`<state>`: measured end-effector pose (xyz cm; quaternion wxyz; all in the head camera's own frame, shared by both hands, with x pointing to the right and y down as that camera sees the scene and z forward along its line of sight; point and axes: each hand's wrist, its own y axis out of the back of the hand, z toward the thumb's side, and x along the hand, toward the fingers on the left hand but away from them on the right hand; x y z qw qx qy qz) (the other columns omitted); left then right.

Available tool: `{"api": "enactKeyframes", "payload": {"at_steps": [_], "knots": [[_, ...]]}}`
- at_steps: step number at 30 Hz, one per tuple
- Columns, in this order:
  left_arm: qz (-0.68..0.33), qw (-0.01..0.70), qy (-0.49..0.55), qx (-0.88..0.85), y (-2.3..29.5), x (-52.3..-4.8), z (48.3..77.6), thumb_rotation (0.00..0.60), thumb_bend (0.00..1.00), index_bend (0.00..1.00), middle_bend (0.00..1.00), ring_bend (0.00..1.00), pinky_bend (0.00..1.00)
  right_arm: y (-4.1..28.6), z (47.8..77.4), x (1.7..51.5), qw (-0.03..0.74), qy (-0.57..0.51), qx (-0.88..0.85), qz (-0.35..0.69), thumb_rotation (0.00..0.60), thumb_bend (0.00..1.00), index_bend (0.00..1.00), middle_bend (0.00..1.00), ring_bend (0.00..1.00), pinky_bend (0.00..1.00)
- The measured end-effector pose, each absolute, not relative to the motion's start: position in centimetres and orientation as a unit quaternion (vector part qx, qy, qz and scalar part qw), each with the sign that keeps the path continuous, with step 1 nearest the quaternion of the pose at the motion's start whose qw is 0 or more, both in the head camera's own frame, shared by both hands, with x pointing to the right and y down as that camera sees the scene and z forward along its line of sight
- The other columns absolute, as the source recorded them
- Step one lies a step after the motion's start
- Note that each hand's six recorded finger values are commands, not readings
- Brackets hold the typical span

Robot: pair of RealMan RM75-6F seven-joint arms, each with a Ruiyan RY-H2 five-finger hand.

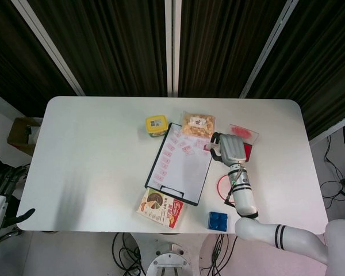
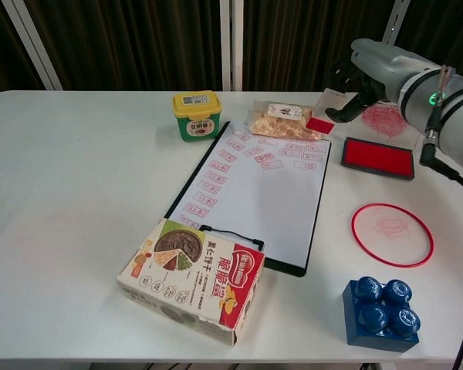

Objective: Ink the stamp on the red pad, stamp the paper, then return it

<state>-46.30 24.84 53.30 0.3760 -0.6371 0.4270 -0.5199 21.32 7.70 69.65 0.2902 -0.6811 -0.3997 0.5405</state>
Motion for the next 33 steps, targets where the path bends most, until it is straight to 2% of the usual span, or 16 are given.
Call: {"api": "enactKeyframes", "payload": {"at_steps": [9,21,33], "knots": [[-0.521,0.374,0.423,-0.64,24.9,-45.8,53.7,0.6,0.0,0.1,0.09,0.07,0.16,11.7,68.9,25.4,0.348,-0.333,-0.717,0.504,0.6,0.52,0.93,0.8,0.98,1.0],[-0.523,0.373,0.421,-0.64,24.9,-45.7,53.8,0.6,0.0,0.1,0.09,0.07,0.16,18.0,71.7,31.2,0.357,-0.263,-0.736,0.511,0.6,0.52,0.93,0.8,0.98,1.0],[-0.521,0.373,0.422,-0.641,24.8,-45.6,53.8,0.6,0.0,0.1,0.09,0.07,0.16,18.5,72.4,31.6,0.363,-0.271,-0.73,0.511,0.6,0.48,0.9,0.78,0.98,1.0]]}}
